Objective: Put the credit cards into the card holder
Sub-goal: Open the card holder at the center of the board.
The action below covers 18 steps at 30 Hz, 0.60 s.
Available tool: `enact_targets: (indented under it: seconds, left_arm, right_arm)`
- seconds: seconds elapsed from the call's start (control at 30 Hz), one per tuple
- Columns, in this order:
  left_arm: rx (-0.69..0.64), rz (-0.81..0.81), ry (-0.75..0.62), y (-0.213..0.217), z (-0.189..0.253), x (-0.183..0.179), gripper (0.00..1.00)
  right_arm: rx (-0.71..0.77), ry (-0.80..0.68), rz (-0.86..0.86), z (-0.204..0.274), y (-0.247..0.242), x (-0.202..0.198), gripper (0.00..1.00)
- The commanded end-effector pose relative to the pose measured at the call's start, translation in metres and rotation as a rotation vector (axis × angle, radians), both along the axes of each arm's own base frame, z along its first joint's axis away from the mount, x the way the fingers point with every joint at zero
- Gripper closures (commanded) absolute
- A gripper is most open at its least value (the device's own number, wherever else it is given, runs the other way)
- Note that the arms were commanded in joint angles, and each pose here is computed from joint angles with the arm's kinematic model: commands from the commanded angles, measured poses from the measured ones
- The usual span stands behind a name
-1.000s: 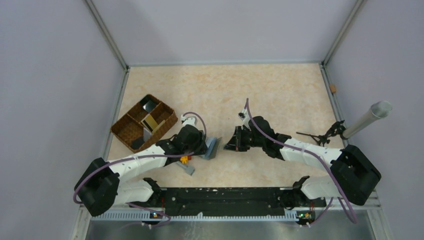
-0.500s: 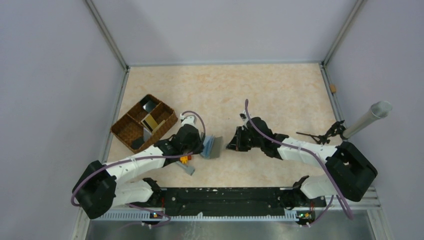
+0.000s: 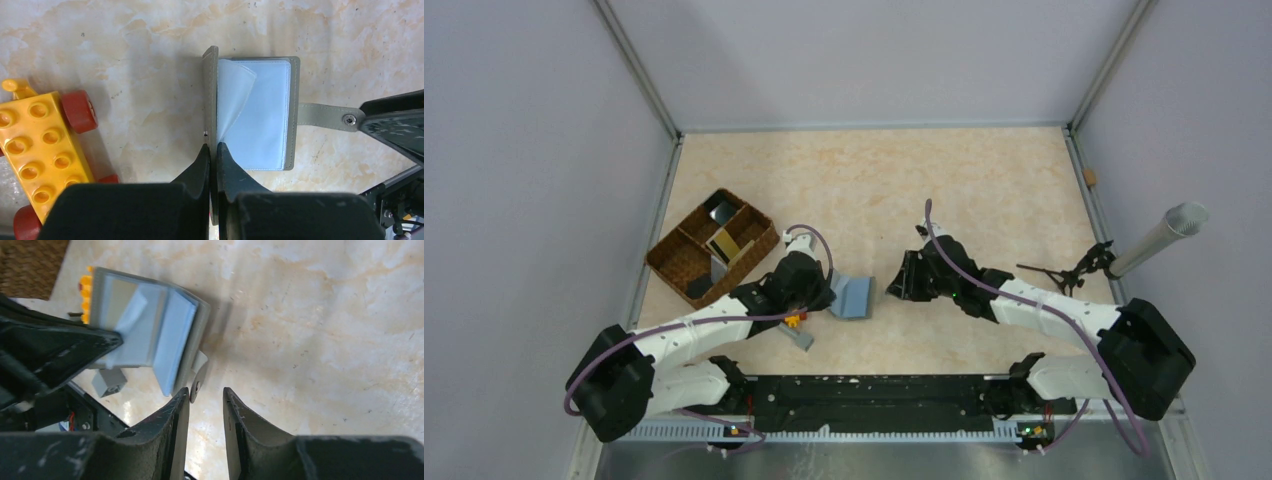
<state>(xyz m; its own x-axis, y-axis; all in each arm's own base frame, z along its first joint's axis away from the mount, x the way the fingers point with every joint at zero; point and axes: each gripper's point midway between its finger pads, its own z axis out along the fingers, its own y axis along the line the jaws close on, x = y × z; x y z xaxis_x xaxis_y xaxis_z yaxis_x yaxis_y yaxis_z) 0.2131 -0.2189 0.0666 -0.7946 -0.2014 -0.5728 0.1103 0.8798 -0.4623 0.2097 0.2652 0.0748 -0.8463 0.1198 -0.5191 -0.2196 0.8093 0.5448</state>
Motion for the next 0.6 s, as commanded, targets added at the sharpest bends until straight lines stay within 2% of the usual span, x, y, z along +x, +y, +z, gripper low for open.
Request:
enact_targets:
  seconds: [0.0, 0.13, 0.27, 0.57]
  left_arm:
    - [-0.061, 0.010, -0.010, -0.006, 0.007, -0.001, 1.00]
    - [-0.083, 0.021, -0.001, -0.006, 0.006, -0.003, 1.00]
    - [-0.087, 0.026, 0.006, -0.006, 0.004, -0.003, 1.00]
    - [-0.089, 0.033, 0.016, -0.006, 0.002, -0.004, 1.00]
  right_arm:
    - [0.123, -0.173, 0.057, 0.066, 0.022, 0.011, 0.69]
    - [0.241, -0.225, 0.174, 0.093, 0.048, -0.002, 0.69]
    - [0.317, -0.197, 0.265, 0.092, 0.072, -0.010, 0.71]
    - [0.338, -0.137, 0.321, 0.070, 0.094, -0.012, 0.73]
